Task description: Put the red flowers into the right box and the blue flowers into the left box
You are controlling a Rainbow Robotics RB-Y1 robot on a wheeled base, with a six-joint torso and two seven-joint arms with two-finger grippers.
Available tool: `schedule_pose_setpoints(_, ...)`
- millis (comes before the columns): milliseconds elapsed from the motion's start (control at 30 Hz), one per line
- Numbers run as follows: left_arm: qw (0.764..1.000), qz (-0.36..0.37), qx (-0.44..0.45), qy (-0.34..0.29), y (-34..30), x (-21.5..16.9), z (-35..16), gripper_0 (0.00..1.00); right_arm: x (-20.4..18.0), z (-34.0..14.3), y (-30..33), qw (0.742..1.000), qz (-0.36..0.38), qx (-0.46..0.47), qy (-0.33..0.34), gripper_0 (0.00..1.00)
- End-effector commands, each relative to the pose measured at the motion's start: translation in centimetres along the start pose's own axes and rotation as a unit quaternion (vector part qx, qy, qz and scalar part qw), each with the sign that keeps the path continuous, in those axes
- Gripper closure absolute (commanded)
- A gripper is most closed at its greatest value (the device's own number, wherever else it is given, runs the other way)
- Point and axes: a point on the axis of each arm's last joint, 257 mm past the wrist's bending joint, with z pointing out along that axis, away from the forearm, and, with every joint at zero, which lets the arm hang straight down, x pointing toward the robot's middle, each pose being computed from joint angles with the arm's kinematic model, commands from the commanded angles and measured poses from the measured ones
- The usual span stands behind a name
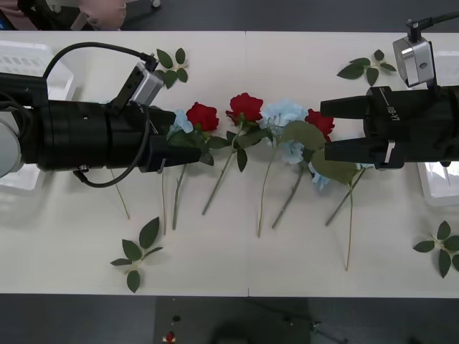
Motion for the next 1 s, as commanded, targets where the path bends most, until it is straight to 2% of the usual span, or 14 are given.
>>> schedule_pose_setpoints(33, 1.0, 0.01, 0.005, -0.004, -0.41, -0.13, 0.08, 0.0, -1.03, 0.05, 0.57, 1.0, -0.015, -0.004, -0.001, 0.0)
schedule_pose_setpoints(1000, 1.0, 0.01, 0.005, -0.004, -0.41, -0.13, 0.08, 0.0, -1.03, 0.05, 0.57, 1.0, -0.015, -0.004, -0.001, 0.0)
